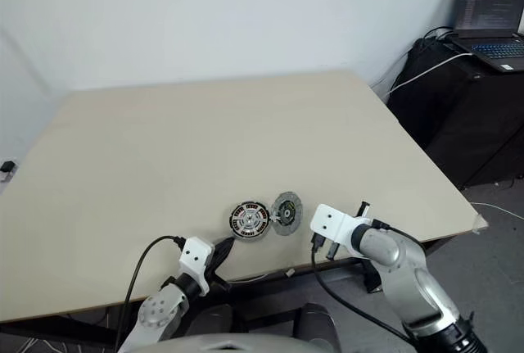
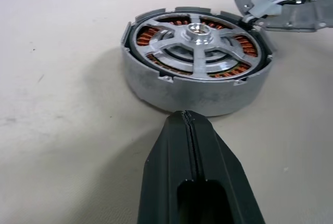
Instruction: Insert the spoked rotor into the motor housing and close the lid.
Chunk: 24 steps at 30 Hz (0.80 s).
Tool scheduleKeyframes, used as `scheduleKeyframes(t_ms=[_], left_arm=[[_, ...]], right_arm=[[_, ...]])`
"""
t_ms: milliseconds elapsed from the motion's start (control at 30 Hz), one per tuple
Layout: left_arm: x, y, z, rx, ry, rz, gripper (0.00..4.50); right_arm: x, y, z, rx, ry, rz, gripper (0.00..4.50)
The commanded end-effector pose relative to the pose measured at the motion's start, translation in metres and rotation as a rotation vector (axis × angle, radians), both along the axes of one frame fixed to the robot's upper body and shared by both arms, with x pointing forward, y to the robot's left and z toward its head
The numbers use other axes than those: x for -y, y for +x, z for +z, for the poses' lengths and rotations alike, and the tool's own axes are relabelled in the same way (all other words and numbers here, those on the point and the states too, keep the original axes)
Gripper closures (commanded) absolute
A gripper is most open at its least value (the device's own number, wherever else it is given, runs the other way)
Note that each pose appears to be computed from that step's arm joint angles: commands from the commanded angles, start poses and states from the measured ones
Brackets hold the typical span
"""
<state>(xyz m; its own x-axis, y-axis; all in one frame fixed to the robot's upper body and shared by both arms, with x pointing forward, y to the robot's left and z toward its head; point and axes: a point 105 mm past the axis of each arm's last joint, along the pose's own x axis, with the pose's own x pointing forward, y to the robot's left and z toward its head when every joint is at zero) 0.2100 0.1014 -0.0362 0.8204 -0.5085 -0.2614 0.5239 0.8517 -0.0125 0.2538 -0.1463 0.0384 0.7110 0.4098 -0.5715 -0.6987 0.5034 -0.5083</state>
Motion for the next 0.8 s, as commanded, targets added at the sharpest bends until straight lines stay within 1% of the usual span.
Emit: scheduleKeyframes(t_ms=[33,100,200,300,367,567,800], left_arm=[[0.003,0.007,0.016,0.053,-0.016,-0.011,4.50],[0.004,0.007,0.019,0.058,-0.016,-0.015,4.50],[0.004,0.008,0.025,0.078,-0.018,-0.016,4.50],[0.004,0.010,0.031,0.105,-0.025,-0.011,4.50],[0.004,0.011,0.036,0.120,-0.031,-0.006,4.50],[0.005,0.012,0.042,0.132,-0.036,-0.005,4.50],[0.006,0.013,0.046,0.137,-0.035,-0.003,4.50]], right_arm=[[-0.017,0.006,0.021,0.102,0.162,-0.013,4.49],[-0.027,0.003,0.023,0.094,0.240,-0.004,4.49],[-0.039,-0.004,0.025,0.029,0.353,0.031,4.49],[-0.045,-0.008,0.028,-0.013,0.418,0.058,4.49],[-0.047,-0.006,0.032,-0.018,0.459,0.055,4.49],[-0.062,0.000,0.037,-0.040,0.553,0.064,4.49],[-0.083,0.009,0.029,-0.073,0.591,0.084,4.49]])
